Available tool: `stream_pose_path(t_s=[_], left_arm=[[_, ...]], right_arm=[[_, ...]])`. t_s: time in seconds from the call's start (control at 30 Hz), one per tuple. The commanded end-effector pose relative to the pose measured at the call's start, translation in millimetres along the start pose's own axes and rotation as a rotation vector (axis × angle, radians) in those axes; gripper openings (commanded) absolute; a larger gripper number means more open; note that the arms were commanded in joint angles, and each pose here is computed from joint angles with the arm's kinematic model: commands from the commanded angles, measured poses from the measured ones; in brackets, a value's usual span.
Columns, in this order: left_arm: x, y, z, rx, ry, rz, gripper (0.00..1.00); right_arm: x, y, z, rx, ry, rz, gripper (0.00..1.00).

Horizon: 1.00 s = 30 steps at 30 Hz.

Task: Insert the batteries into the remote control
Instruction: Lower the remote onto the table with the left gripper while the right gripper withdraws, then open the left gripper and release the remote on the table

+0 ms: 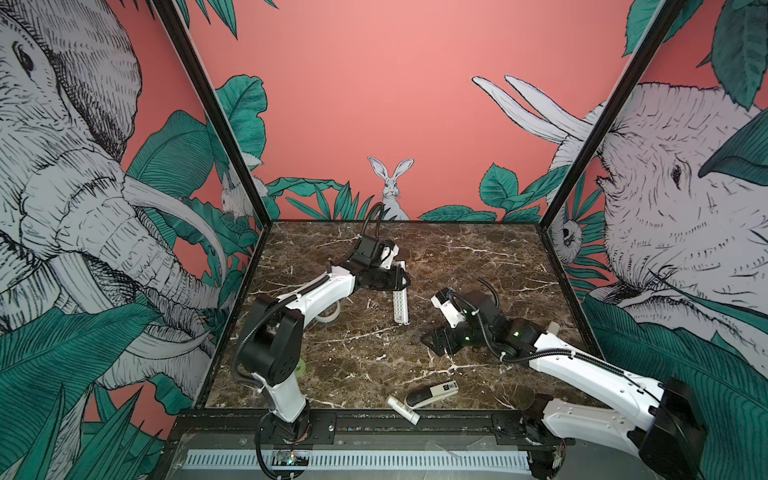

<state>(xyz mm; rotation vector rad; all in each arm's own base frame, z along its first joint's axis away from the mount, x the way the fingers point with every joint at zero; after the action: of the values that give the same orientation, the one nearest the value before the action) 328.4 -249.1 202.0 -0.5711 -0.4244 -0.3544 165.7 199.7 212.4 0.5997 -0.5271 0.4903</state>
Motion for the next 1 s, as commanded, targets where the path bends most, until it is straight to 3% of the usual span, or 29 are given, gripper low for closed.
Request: stream_pose_path(t_s=[0.0, 0.17, 0.33, 0.57, 0.97], left_arm=[[-14, 9, -5, 0.31, 0.182, -0.039, 0.13], [-7, 7, -39, 0.421, 0.279, -0.064, 0.12], [-1, 6, -62, 0.474, 0.242, -0.038, 0.11], [-8, -1, -94, 0.453, 0.217, 0.008, 0.17], [-9, -7, -104, 0.396, 0.19, 0.012, 0.53]], right_arm=[[-3, -4, 11, -0.061, -0.012, 0.044, 0.81], [-14, -6, 21, -0.055, -0.031, 0.053, 0.82], [-25, -9, 30, -0.067, -0.018, 0.069, 0.82], [-35, -12, 42, -0.081, -0.025, 0.087, 0.83], [-41, -12, 55, -0.084, -0.04, 0.069, 0.84]])
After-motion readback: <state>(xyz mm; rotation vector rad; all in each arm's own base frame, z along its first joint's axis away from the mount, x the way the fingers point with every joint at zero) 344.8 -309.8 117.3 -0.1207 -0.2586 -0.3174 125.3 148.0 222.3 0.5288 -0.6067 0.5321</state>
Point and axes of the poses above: each gripper's point midway between its finger pads, its own z axis back along the fingers, its own y axis along the line the jaws close on, x = y × z, the point moved 9 cm from there along z, back along the fingers, and after that the axes turned 4 degrees about -z, right-handed, at the moved point
